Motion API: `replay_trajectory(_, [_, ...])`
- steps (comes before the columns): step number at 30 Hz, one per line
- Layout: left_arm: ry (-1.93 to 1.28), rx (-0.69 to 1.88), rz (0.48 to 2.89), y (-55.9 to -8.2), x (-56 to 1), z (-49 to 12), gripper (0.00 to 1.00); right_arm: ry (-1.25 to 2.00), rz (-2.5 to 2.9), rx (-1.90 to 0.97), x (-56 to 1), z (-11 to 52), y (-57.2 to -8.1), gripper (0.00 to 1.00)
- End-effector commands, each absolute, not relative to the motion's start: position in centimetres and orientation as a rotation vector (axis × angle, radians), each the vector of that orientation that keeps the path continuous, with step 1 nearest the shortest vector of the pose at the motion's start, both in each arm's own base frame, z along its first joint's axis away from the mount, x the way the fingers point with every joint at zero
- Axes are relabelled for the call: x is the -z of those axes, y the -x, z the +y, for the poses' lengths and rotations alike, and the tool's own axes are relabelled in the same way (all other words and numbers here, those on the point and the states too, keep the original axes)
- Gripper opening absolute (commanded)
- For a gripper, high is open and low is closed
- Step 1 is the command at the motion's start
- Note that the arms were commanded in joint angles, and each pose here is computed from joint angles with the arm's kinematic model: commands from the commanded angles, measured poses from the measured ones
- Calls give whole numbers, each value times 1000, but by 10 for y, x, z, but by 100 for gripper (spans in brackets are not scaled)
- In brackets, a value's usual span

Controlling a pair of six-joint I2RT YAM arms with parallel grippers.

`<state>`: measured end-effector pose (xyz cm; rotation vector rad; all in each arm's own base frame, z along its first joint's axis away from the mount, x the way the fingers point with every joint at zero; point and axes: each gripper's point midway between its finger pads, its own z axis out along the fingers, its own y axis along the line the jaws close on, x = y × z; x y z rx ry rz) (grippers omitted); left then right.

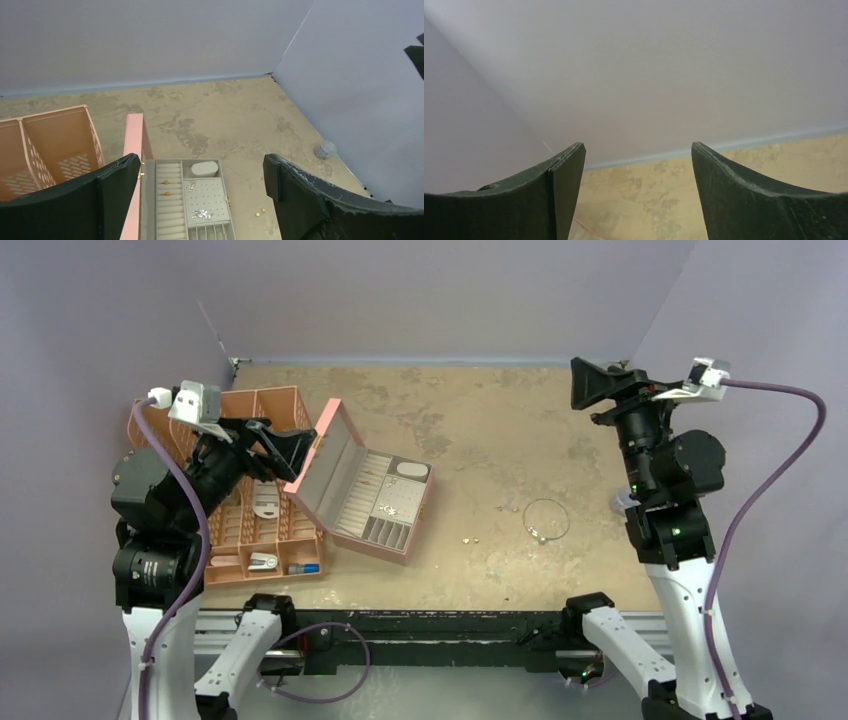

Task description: Organize the mixed jewelry

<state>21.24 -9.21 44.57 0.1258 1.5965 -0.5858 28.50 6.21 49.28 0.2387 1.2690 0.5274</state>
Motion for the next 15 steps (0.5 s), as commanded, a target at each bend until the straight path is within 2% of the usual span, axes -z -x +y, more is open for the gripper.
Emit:
replay_trajectory(1, [-160, 638, 1525, -203, -451, -99, 95, -204, 1371, -641, -463, 85, -294, 81])
replay_trajectory(9, [-109, 723, 1577, -174, -406, -104, 95, -348, 1748, -722, -325, 103, -310, 74])
replay_trajectory(15, [56, 656, 1597, -168, -383, -83, 94, -413, 1954, -643, -243, 100, -315, 70])
